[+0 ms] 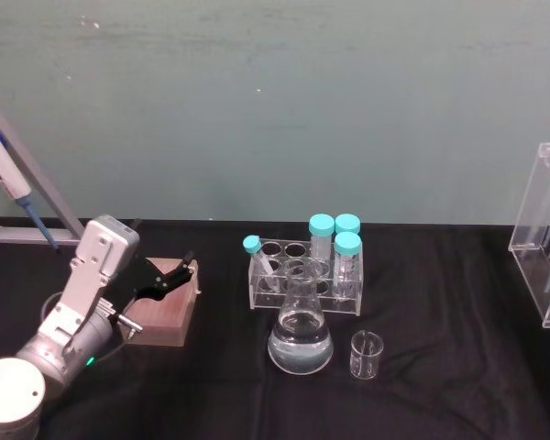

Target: Place the experimental apparatus aside using one hand.

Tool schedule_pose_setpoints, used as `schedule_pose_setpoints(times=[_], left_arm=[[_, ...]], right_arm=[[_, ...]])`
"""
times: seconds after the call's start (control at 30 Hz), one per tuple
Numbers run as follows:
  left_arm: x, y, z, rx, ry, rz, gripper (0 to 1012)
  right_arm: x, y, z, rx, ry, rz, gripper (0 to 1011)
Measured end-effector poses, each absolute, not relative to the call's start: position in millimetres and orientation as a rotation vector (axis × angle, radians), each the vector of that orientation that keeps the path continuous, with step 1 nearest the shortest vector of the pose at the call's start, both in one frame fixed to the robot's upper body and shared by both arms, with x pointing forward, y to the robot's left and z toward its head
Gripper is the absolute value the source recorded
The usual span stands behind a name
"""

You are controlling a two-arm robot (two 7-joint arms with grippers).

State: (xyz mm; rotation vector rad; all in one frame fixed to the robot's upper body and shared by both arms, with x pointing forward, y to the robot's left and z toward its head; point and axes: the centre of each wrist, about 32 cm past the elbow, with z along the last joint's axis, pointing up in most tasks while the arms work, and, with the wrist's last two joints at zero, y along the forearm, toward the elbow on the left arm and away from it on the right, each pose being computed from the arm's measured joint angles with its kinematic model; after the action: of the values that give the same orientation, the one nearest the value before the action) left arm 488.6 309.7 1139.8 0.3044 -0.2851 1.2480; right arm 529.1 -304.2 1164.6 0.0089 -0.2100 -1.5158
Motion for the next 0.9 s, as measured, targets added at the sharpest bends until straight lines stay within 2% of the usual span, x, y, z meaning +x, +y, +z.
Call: schedule_pose_setpoints(times=[0.9], left_arm=[[488.6,309.7,1139.8,0.305,-0.285,1.248,1000]], right_arm=[[536.8,-331.7,1161.4,-0.001,-0.2,-1.53,606]])
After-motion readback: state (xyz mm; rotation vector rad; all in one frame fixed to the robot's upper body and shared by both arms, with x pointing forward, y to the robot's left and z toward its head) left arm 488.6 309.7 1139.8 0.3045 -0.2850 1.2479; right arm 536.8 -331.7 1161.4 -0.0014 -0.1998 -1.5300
